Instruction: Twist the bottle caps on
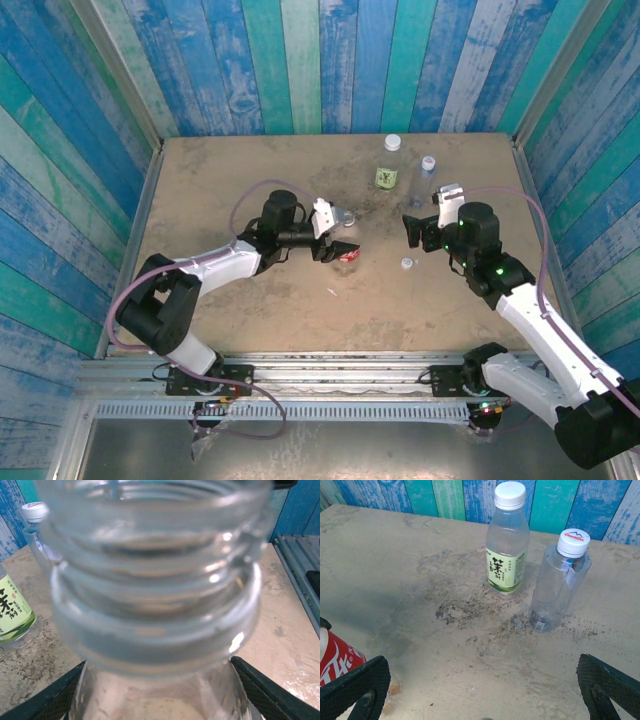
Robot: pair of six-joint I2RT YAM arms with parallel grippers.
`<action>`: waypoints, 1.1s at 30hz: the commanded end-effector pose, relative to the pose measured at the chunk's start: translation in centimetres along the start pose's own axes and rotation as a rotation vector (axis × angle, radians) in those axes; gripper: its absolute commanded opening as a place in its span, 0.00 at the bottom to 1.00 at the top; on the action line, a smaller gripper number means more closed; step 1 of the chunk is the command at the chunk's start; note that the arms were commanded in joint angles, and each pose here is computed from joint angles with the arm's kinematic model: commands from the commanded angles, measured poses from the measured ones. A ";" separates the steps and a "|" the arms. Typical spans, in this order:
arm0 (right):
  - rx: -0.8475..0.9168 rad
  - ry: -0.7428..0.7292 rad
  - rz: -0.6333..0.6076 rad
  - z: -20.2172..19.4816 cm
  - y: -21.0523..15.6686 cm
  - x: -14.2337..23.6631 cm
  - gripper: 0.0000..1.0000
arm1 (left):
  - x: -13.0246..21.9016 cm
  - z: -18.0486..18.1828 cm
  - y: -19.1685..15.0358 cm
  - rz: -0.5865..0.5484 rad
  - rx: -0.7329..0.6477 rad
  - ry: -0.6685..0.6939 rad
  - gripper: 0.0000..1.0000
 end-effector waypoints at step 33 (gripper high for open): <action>-0.041 0.006 0.050 -0.1 -1.7 0.0 0.98 | 0.7 -1.1 -2.5 -0.339 0.052 0.116 0.93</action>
Point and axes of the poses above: each hand's point on the last joint's axis, 136 mm out from that joint toward the fingers, its own x axis back along the fingers, its own z axis along the line the jaws close on, y = z × x, the point moved 8 cm from there along x, back along the fingers, and after that the axes turned 3 degrees about -x, right-handed, at the moved point
